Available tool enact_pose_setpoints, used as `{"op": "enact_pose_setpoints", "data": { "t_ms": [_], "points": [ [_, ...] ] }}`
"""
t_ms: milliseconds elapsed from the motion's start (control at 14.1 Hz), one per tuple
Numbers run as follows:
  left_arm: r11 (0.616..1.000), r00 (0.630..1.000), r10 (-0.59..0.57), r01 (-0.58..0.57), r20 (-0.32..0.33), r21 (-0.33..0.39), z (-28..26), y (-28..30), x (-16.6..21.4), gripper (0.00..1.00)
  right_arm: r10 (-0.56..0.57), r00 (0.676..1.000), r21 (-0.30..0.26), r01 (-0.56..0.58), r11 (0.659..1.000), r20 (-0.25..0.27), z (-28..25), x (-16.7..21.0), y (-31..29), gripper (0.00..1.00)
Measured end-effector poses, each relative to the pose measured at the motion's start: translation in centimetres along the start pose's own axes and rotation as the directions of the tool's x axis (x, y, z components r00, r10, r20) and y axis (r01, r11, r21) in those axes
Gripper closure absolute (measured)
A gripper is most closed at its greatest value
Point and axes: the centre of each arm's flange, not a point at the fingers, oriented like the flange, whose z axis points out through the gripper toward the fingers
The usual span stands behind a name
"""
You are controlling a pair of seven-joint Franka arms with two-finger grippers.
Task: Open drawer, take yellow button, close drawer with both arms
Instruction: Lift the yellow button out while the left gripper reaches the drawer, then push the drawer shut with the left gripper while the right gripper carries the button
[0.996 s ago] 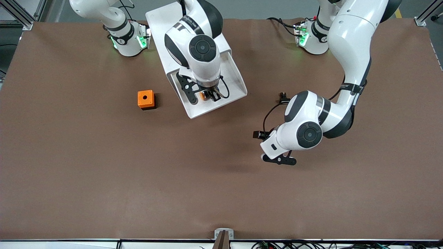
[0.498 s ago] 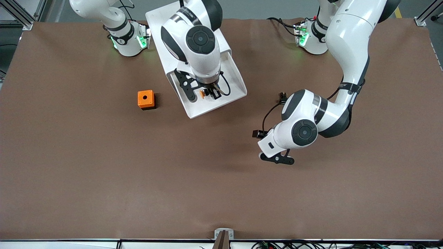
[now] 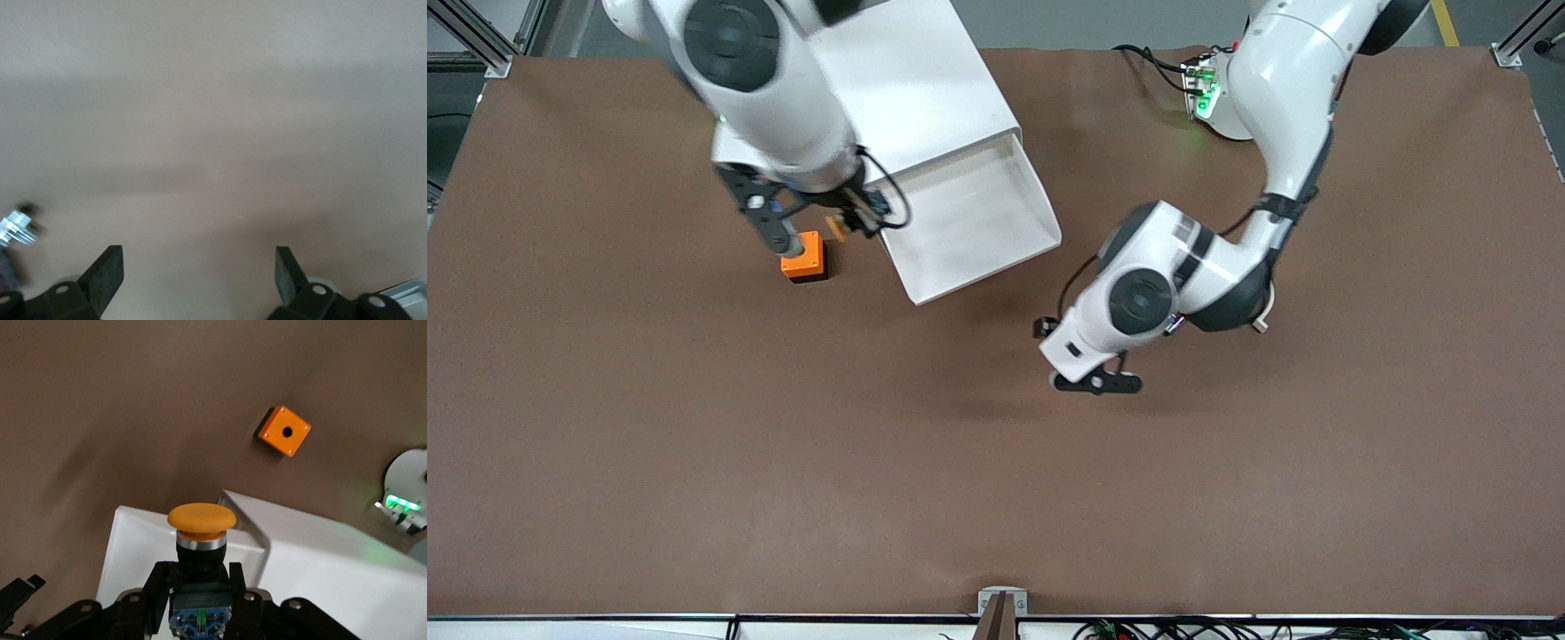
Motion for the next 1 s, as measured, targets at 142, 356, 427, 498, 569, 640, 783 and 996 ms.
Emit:
{"op": "enact_pose_setpoints", "data": {
  "t_ms": [142, 356, 427, 498, 569, 640, 783, 996],
  "points": [
    [0.998, 0.998, -0.060, 0.060, -0.019, 0.007, 0.5, 3.2, -2.4, 0.00, -0.125, 0.992, -0.002, 0.125, 0.992, 0.023, -2.0, 5.2, 3.7, 0.59],
    [0.987, 0.986, -0.164, 0.164, -0.024, 0.002, 0.5, 3.6, -2.7, 0.00, -0.287, 0.957, -0.014, 0.287, 0.958, 0.038, -2.6, 14.3, 8.7, 0.59],
    [0.980, 0.980, -0.199, 0.199, -0.025, 0.001, 0.4, 3.6, -2.6, 0.00, -0.337, 0.941, -0.038, 0.338, 0.940, 0.028, -2.3, 17.2, 10.3, 0.59],
    [0.973, 0.973, -0.231, 0.231, -0.024, 0.001, 0.5, 3.8, -2.8, 0.00, -0.384, 0.923, -0.068, 0.384, 0.921, 0.021, -1.9, 19.6, 11.8, 0.59],
    [0.965, 0.965, -0.263, 0.263, -0.024, 0.000, 0.6, 4.1, -3.2, 0.00, -0.419, 0.908, -0.084, 0.419, 0.904, 0.021, -1.4, 21.7, 13.0, 0.59],
    [0.957, 0.957, -0.289, 0.289, -0.023, 0.001, 0.7, 4.7, -3.7, 0.00, -0.445, 0.895, -0.088, 0.445, 0.891, 0.024, -0.8, 23.6, 14.1, 0.59],
    [0.946, 0.946, -0.323, 0.323, -0.019, 0.000, 0.9, 6.2, -5.0, 0.00, -0.485, 0.874, -0.096, 0.485, 0.869, 0.026, 1.1, 27.6, 16.1, 0.59],
    [0.934, 0.934, -0.356, 0.356, -0.007, -0.011, 0.6, 7.8, -6.8, 0.00, -0.547, 0.837, -0.092, 0.546, 0.833, 0.015, 5.7, 33.6, 19.2, 0.59]
  ]
}}
